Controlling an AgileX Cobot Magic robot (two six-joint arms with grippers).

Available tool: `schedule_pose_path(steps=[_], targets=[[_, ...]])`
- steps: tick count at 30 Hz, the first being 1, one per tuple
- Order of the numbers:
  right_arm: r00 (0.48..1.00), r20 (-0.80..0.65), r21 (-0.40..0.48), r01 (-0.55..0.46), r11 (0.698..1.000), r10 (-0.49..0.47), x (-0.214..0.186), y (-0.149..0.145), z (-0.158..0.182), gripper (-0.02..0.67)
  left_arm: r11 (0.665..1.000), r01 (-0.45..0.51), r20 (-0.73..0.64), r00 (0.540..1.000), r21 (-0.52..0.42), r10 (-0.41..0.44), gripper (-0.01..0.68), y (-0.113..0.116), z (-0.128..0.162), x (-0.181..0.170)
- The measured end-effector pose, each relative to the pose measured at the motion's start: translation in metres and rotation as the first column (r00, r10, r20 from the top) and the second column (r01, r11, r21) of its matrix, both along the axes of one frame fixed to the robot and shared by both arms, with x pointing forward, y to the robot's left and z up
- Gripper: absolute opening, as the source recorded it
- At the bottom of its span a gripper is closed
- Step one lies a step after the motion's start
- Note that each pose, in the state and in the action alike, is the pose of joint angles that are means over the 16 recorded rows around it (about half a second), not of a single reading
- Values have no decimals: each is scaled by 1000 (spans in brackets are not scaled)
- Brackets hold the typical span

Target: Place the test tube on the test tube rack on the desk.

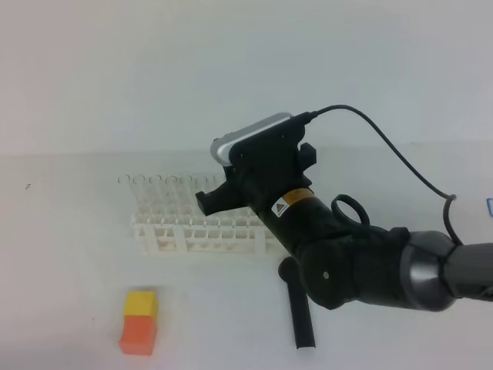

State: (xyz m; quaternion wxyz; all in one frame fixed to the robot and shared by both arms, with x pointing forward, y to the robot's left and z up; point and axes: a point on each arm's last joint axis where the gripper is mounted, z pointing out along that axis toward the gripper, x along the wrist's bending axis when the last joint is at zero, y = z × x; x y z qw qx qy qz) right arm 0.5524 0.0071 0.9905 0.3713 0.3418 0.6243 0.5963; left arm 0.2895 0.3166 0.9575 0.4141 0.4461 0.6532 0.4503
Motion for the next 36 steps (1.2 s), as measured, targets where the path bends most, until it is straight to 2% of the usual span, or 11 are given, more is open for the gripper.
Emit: schedule_pose_path(steps=[13, 36], targets=[[999, -37, -15, 20, 1000, -20, 3, 1, -20, 124, 1000, 0, 0, 1000, 0, 0, -1, 0, 0, 0], [998, -26, 8, 64, 998, -64, 6, -1, -33, 124, 1000, 0, -3, 1000, 0, 0, -1, 0, 0, 0]])
